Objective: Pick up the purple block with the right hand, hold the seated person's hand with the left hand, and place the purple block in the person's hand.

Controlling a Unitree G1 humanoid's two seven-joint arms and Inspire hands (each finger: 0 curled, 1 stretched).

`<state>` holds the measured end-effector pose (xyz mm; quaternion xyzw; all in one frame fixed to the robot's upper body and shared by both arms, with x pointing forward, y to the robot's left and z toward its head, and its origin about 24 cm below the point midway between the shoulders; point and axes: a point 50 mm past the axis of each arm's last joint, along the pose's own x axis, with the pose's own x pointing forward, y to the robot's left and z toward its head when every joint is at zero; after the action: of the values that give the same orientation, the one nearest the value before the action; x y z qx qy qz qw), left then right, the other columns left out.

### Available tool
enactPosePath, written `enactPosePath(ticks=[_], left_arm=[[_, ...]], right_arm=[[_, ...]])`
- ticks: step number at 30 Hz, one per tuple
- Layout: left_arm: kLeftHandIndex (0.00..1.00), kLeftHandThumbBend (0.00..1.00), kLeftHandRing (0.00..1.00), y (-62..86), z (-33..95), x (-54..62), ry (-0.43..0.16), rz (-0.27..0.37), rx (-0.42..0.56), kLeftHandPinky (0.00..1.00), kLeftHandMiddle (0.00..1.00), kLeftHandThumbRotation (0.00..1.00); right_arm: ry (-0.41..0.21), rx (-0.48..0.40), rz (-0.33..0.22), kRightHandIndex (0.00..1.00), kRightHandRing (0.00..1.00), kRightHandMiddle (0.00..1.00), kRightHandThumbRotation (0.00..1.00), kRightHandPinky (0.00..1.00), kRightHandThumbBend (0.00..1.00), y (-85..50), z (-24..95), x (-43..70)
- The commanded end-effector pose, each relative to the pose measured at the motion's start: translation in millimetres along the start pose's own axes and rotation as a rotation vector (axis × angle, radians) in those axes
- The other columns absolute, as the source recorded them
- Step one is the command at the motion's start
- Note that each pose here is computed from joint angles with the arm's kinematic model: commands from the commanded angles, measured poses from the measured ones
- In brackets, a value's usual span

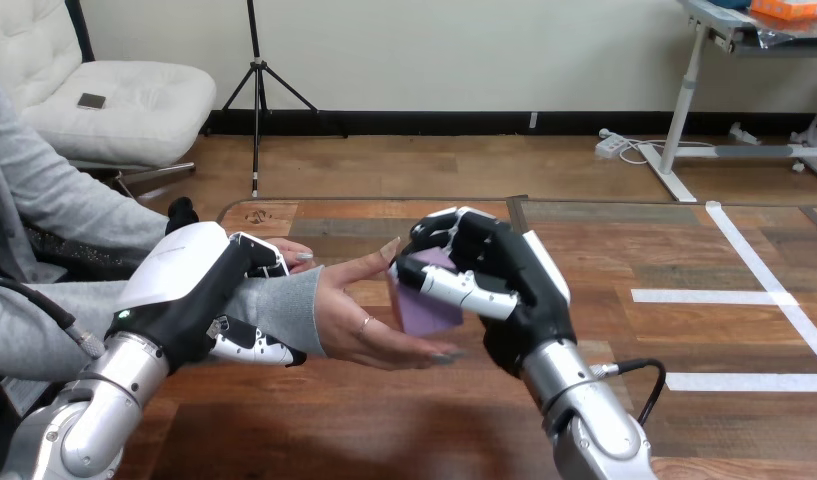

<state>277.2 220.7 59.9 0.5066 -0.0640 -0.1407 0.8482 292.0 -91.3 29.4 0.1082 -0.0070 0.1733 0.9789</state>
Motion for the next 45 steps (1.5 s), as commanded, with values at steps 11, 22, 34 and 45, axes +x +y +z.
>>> enactPosePath(ticks=[11,22,34,45], left_arm=[[0.34,0.70,0.26,36.6,43.8,31.1,-0.223,0.194,-0.049,0.21,0.32,0.00],[0.34,0.69,0.26,37.6,44.0,31.6,-0.219,0.198,-0.052,0.21,0.32,0.00],[0.34,0.69,0.25,37.4,43.4,32.1,-0.221,0.206,-0.054,0.20,0.31,0.00],[0.34,0.69,0.25,36.8,42.8,32.2,-0.221,0.209,-0.058,0.20,0.31,0.00]], right_arm=[[-0.098,-0.012,0.097,0.44,0.37,0.41,0.00,0.33,0.87,27.1,18.8,4.4],[-0.090,-0.014,0.117,0.44,0.37,0.41,0.00,0.33,0.86,28.8,15.9,1.7],[-0.086,-0.012,0.126,0.44,0.36,0.41,0.00,0.33,0.85,29.9,13.6,-0.1],[-0.076,-0.017,0.126,0.44,0.36,0.41,0.00,0.33,0.85,28.6,12.6,-0.6]])
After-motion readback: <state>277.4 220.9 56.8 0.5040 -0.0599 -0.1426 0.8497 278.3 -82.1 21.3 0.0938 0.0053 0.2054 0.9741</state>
